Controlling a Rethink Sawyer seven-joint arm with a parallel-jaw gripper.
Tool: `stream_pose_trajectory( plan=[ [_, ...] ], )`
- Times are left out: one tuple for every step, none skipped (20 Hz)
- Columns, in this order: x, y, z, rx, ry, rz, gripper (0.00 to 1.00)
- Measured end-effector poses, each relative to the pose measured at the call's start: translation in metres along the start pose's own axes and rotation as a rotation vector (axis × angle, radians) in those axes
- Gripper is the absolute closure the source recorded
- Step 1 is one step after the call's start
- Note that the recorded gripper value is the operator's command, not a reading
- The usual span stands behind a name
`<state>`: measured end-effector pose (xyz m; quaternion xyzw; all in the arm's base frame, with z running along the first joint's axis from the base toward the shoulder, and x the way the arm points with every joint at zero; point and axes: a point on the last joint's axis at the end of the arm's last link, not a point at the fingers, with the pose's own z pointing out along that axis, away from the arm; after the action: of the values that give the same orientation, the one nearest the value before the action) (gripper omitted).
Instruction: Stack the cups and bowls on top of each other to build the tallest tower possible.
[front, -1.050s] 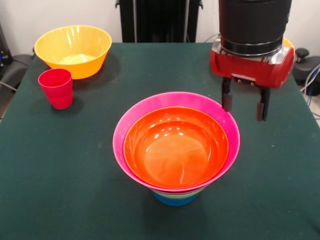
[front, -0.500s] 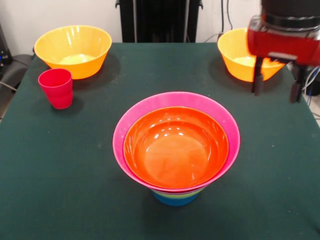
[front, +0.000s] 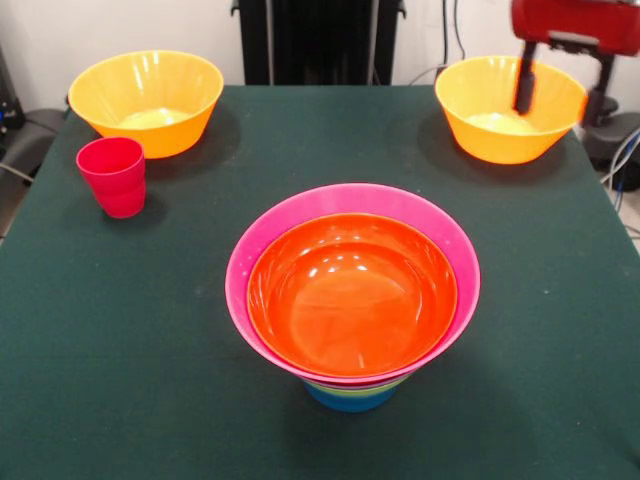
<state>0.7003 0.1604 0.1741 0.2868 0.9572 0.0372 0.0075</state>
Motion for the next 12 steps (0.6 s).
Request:
stream_pose_trajectory(
  plan=[
    [0.006,-0.008,0.001,0.007,0.004,0.008,0.00],
    [0.011,-0.016,0.002,0.015,0.007,0.017,0.00],
    [0.018,-0.028,0.004,0.027,0.010,0.029,0.00],
    [0.025,-0.039,0.007,0.039,0.012,0.041,0.00],
    [0.033,-0.052,0.009,0.052,0.014,0.055,0.00],
    [0.040,-0.065,0.011,0.066,0.018,0.069,0.00],
    [0.048,-0.080,0.015,0.083,0.021,0.086,0.00],
    [0.060,-0.099,0.019,0.101,0.023,0.106,0.00],
    [0.068,-0.109,0.023,0.111,0.025,0.118,0.00],
    [0.073,-0.117,0.025,0.116,0.025,0.126,0.00],
    [0.078,-0.124,0.028,0.121,0.026,0.134,0.00],
    [0.084,-0.132,0.032,0.127,0.025,0.143,0.00]
  ],
)
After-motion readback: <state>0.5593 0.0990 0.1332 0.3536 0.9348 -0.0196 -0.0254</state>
